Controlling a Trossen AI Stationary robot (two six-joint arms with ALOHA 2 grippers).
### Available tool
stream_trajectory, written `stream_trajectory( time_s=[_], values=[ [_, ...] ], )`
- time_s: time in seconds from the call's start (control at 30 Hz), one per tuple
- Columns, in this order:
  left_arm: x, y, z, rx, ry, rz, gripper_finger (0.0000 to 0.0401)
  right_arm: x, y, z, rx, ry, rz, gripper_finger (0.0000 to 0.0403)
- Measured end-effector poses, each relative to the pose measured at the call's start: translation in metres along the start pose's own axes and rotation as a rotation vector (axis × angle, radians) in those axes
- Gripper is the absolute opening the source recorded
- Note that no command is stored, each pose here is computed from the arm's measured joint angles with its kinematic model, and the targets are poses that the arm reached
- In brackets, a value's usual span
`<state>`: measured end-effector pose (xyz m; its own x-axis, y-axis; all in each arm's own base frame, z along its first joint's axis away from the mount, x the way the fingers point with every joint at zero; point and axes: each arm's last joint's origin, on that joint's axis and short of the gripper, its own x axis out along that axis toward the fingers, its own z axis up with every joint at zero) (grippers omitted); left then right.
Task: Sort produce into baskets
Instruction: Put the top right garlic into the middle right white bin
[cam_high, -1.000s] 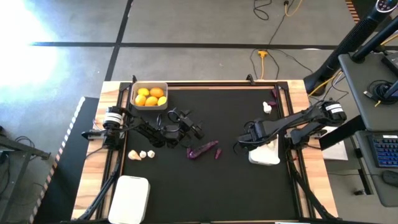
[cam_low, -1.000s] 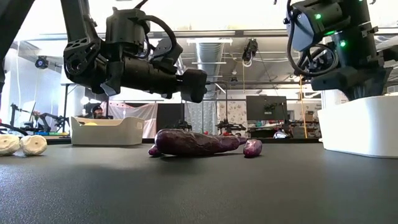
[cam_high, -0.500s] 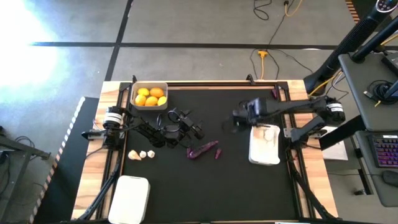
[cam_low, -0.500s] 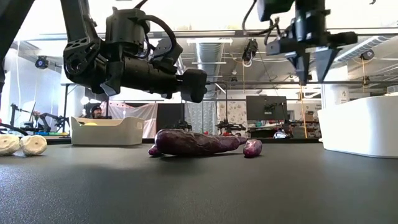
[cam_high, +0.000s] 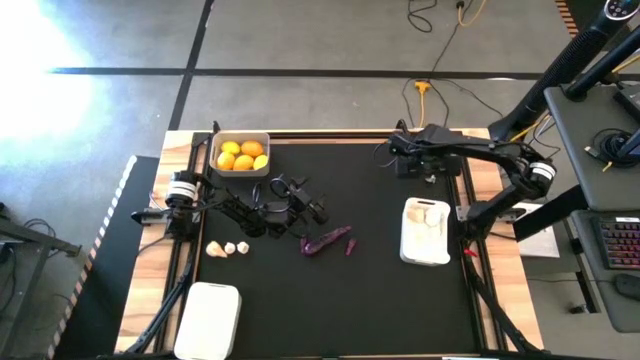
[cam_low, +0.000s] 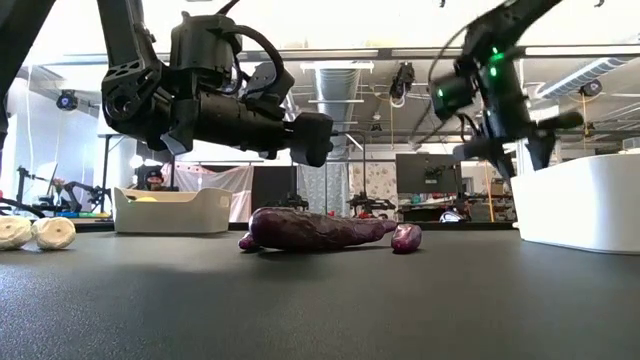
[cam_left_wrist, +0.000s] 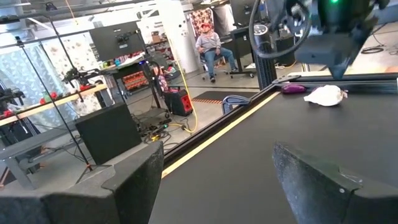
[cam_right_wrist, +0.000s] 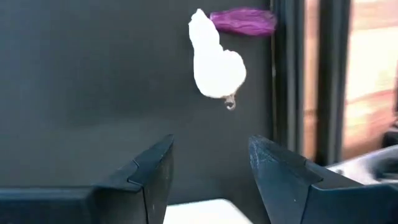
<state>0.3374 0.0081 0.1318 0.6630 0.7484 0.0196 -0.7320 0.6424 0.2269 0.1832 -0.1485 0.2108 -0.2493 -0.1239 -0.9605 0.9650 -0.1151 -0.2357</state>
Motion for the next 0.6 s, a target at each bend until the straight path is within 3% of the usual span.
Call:
stream_trajectory(
  time_s=[0.2, 0.6],
  values=[
    [0.000, 0.000, -0.002, 0.012, 0.010, -0.002, 0.0283, 0.030, -0.010, 0.011, 0.073, 0.009, 0.015, 0.0196],
    [0.000, -0.001, -0.002, 0.016, 0.012, -0.003, 0.0283, 0.061, -0.017, 0.018, 0.181, -0.039, 0.066, 0.0196]
  ],
)
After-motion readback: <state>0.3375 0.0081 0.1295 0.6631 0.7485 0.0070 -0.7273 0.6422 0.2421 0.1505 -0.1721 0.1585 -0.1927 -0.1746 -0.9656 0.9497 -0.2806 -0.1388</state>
